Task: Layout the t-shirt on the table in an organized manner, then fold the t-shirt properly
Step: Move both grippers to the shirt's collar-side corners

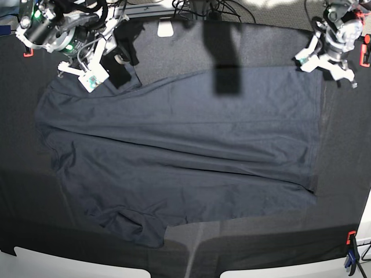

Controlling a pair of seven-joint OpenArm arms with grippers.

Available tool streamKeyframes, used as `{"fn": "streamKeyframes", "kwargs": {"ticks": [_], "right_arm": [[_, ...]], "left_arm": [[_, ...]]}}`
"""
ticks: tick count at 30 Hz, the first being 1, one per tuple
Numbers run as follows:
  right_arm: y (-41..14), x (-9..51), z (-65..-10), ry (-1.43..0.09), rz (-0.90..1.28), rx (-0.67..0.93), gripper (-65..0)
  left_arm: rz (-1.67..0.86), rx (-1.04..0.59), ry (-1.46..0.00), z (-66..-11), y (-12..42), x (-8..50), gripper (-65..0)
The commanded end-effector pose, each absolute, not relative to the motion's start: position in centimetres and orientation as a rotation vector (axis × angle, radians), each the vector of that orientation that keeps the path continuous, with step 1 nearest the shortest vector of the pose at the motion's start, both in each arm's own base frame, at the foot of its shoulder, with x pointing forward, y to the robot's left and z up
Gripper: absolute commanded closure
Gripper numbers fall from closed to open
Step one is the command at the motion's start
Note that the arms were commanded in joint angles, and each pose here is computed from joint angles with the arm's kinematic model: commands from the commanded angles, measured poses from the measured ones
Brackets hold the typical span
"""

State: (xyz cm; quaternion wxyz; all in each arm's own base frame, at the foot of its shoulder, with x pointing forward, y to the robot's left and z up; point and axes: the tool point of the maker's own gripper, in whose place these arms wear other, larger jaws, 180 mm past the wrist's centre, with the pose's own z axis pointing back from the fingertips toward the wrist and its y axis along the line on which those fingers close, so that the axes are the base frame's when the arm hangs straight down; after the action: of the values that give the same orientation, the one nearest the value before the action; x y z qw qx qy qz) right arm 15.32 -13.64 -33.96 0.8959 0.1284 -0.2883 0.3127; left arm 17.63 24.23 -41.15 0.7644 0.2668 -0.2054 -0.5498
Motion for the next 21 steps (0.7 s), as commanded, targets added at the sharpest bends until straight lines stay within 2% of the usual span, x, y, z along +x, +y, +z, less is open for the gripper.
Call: {"fn": "streamKeyframes", "kwargs": {"ticks": [1, 5, 8, 21], "right_arm": [[-13.2, 15.6, -33.1, -0.635, 0.683, 0.277, -17.4], [-13.2, 15.6, -33.1, -0.636, 0.683, 0.278, -17.4], [-13.2, 15.6, -33.1, -0.635, 0.683, 0.278, -17.4], [-13.1, 15.6, -33.1, -0.639, 0.681, 0.285, -17.4]], "left_arm": [[-1.255, 0.586, -0.47, -40.0, 23.9, 17.8, -26.0], [-1.431, 0.471, -0.527, -39.4, 21.8, 16.0, -26.0], [-1.527, 0.473, -0.552, -39.2, 21.9, 15.9, -26.0], [-1.578, 0.438, -0.601, -39.2, 21.1, 16.0, -26.0]]}}
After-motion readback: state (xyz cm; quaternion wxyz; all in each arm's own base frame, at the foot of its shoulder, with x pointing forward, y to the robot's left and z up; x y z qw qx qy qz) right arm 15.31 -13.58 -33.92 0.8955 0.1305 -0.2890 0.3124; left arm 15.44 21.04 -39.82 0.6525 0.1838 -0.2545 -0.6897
